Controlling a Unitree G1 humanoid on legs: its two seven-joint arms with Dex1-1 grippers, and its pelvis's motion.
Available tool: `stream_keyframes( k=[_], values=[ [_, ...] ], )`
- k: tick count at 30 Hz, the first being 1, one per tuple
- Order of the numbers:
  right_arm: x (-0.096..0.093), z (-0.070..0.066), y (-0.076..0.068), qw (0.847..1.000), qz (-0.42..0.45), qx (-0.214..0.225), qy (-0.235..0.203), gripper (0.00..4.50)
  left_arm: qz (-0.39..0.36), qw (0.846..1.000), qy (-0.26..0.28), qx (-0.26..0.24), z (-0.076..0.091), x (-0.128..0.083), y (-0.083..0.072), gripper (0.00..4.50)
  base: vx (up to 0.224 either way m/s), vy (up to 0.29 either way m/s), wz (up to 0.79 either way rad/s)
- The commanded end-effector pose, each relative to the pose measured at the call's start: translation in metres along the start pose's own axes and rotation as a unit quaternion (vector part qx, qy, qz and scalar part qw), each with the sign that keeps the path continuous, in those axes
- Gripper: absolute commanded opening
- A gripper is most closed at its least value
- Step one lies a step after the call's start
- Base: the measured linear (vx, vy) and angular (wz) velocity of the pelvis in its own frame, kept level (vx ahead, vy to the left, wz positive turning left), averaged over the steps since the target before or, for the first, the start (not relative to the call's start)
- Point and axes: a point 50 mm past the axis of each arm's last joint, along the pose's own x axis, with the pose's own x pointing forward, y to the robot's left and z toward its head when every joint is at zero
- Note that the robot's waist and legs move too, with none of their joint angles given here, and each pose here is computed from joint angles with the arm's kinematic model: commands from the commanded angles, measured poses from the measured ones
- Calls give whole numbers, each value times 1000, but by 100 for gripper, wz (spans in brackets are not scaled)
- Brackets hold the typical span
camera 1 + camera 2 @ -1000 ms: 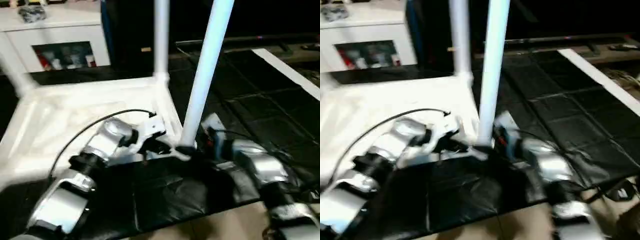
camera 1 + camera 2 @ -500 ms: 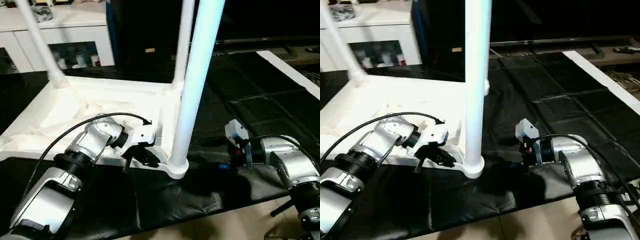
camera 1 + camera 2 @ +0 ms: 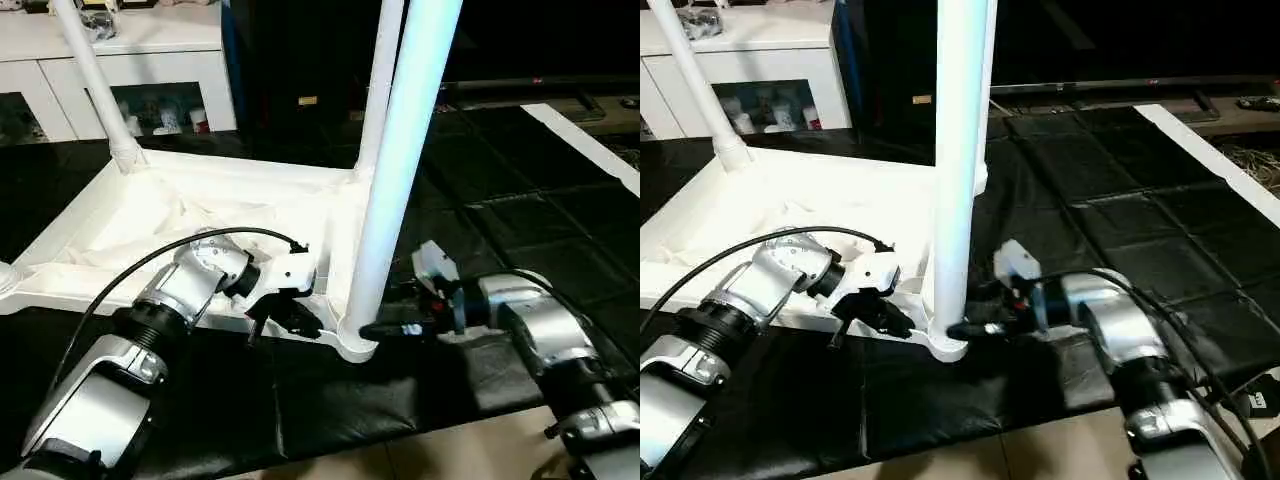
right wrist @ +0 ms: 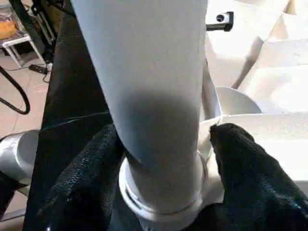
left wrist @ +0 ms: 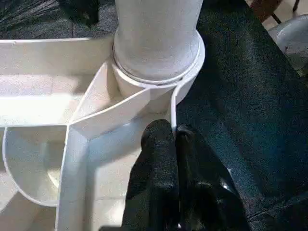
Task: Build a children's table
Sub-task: Rotate leg to tighten
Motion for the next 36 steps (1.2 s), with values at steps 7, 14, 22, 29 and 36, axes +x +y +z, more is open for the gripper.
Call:
stream_keyframes(
  k=[7, 14, 22, 29, 36],
  values=[
    [0, 5, -3, 1000, 12, -5, 6, 225, -22, 1000, 11, 5, -1, 8, -3, 0, 0, 0, 0],
    [5, 4, 1, 1000, 26, 4, -4, 199, -6, 1000, 5, -13, -1, 9, -1, 0, 0, 0, 0],
    [25, -1, -5, 995, -87, 53, -23, 197, 113, 984, -78, -112, 21, 29, 22, 0, 0, 0, 0],
    [56, 5, -26, 955, -257, 137, -52, 196, 163, 961, -131, -180, 43, 53, 31, 0, 0, 0, 0],
    [83, 12, -29, 942, -311, 125, -32, 196, 186, 953, -140, -194, 54, 61, 34, 0, 0, 0, 0]
  ],
)
